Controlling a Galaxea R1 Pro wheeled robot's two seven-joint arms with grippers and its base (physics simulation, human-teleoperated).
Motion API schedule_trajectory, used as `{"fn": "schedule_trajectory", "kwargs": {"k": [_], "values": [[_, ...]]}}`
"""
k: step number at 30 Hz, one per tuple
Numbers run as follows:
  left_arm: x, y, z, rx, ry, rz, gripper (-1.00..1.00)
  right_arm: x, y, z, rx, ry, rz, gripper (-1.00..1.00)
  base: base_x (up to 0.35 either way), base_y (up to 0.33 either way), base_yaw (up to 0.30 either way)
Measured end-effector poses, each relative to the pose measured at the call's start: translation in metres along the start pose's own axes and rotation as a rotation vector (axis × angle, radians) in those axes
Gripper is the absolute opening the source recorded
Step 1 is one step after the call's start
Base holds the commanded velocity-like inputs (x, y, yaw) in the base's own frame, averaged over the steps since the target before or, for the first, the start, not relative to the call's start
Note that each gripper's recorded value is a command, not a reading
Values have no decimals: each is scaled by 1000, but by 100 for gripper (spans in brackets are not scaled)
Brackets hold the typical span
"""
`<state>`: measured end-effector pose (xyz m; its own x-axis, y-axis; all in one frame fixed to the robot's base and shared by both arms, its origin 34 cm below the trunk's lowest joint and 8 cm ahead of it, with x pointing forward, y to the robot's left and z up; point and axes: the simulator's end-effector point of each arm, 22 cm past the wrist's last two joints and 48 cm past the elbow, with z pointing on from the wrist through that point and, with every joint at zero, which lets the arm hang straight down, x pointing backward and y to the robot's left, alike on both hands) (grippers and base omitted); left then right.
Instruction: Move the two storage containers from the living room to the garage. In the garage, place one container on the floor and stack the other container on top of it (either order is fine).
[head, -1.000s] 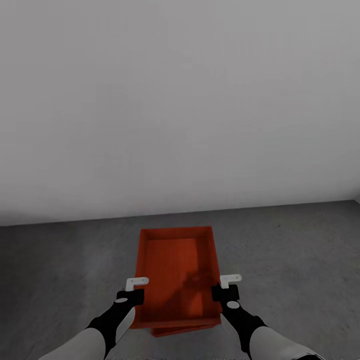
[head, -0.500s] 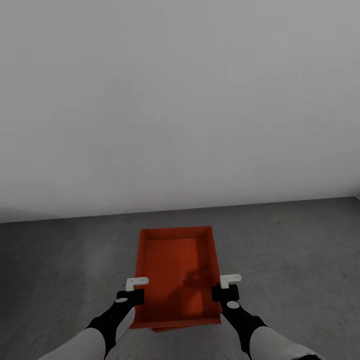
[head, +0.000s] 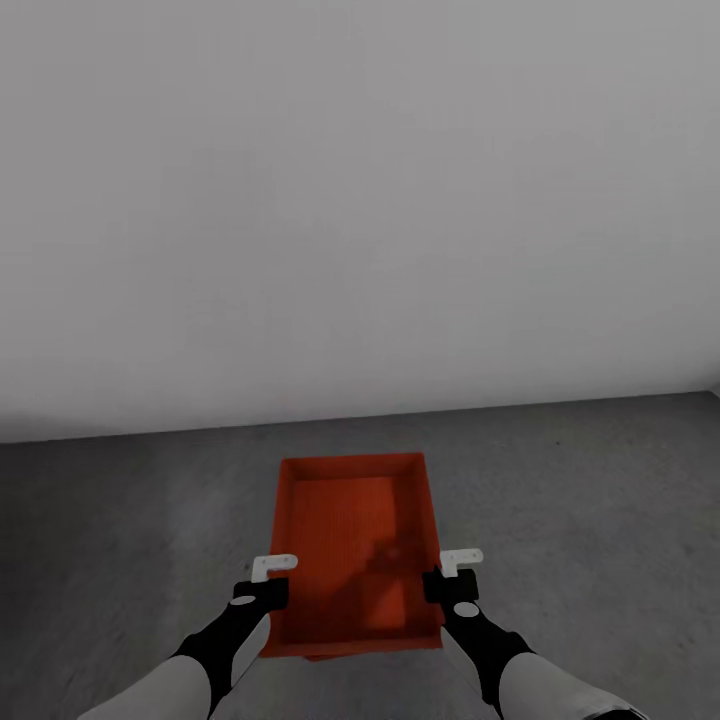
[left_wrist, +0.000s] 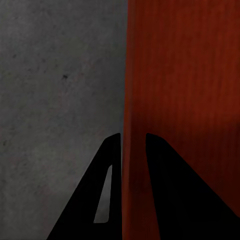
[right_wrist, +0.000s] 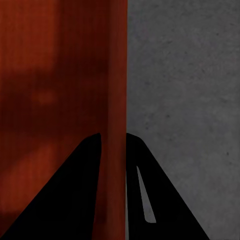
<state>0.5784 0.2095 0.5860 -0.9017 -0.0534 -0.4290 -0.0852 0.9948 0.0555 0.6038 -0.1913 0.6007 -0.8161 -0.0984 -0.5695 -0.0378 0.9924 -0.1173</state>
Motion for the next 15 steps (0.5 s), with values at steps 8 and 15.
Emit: {"fn": "schedule_trajectory", "kwargs": {"k": [8, 15], "values": [[0, 0, 0, 0, 0, 0, -100, 0, 0, 0, 0, 0, 0, -100, 0, 0, 0], [0, 0, 0, 0, 0, 1, -100, 0, 0, 0, 0, 0, 1, -100, 0, 0, 0]]}}
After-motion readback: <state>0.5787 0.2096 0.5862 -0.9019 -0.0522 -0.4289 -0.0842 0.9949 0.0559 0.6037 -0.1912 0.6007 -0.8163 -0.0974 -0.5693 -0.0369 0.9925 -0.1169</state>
